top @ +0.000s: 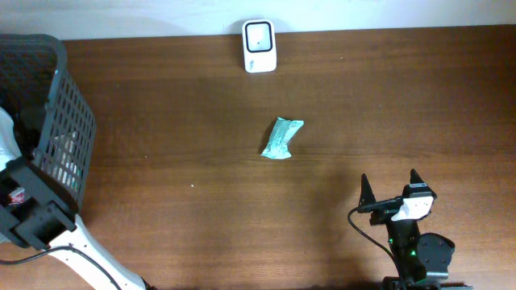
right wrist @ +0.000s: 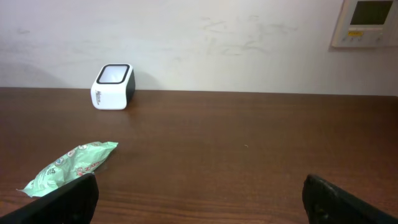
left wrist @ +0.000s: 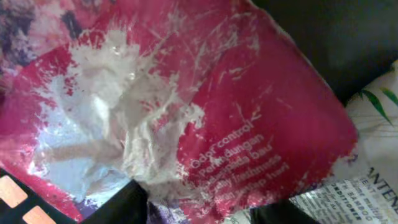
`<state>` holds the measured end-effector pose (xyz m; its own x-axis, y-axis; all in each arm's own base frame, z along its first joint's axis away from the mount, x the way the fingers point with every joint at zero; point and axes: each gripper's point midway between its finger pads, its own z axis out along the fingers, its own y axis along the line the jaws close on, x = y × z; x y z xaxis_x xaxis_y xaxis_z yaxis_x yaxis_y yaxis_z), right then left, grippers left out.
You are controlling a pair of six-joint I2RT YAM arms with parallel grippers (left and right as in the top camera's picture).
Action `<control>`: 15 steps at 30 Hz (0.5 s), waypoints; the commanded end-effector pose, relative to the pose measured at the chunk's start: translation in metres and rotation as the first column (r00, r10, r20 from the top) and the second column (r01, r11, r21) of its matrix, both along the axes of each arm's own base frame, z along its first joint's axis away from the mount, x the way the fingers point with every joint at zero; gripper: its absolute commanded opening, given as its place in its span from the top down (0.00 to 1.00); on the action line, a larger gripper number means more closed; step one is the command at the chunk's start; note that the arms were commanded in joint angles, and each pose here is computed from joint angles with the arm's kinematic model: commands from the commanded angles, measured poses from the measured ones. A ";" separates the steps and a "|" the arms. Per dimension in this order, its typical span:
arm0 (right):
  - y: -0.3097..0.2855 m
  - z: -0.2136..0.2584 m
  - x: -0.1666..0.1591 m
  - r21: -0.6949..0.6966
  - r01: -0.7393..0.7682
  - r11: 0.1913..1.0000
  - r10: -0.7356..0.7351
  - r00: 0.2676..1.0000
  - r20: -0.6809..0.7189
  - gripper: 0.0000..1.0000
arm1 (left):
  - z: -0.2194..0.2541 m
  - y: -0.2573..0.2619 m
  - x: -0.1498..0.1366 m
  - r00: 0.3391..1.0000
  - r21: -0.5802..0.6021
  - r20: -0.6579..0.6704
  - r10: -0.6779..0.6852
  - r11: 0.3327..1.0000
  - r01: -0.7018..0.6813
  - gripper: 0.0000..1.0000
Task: Scan the item barcode
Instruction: 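Reach the left gripper into the basket and grasp the red pouch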
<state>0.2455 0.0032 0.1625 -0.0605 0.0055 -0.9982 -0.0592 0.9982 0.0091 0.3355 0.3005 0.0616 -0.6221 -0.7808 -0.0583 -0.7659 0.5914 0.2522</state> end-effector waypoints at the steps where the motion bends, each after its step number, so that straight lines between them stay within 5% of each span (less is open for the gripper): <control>1: 0.001 -0.003 0.000 0.005 0.000 1.000 0.000 1.000 -0.004 0.01 | -0.019 0.001 -0.007 0.999 -0.032 -0.036 0.011 0.999 -0.013 0.75; 2: 0.001 -0.003 0.000 0.005 0.000 1.000 0.000 1.000 -0.004 0.01 | -0.017 0.001 -0.007 0.999 -0.034 -0.038 0.012 0.999 -0.013 1.00; 6: 0.001 -0.003 0.000 0.005 0.000 1.000 0.000 1.000 -0.004 0.01 | 0.020 0.000 0.008 0.999 -0.049 0.044 0.015 0.999 -0.012 1.00; 10: 0.001 -0.003 0.000 0.005 0.000 1.000 0.000 1.000 -0.004 0.01 | 0.112 -0.013 0.045 0.950 -0.075 0.313 0.001 0.997 0.024 1.00; 12: 0.001 -0.003 0.000 0.005 0.000 1.000 0.000 1.000 -0.004 0.01 | 0.166 -0.024 0.060 0.879 -0.062 0.475 -0.027 0.996 0.063 1.00; 15: 0.001 -0.003 0.000 0.005 0.000 1.000 0.000 1.000 -0.004 0.01 | 0.267 -0.060 0.071 0.675 -0.013 0.729 -0.109 0.985 0.173 1.00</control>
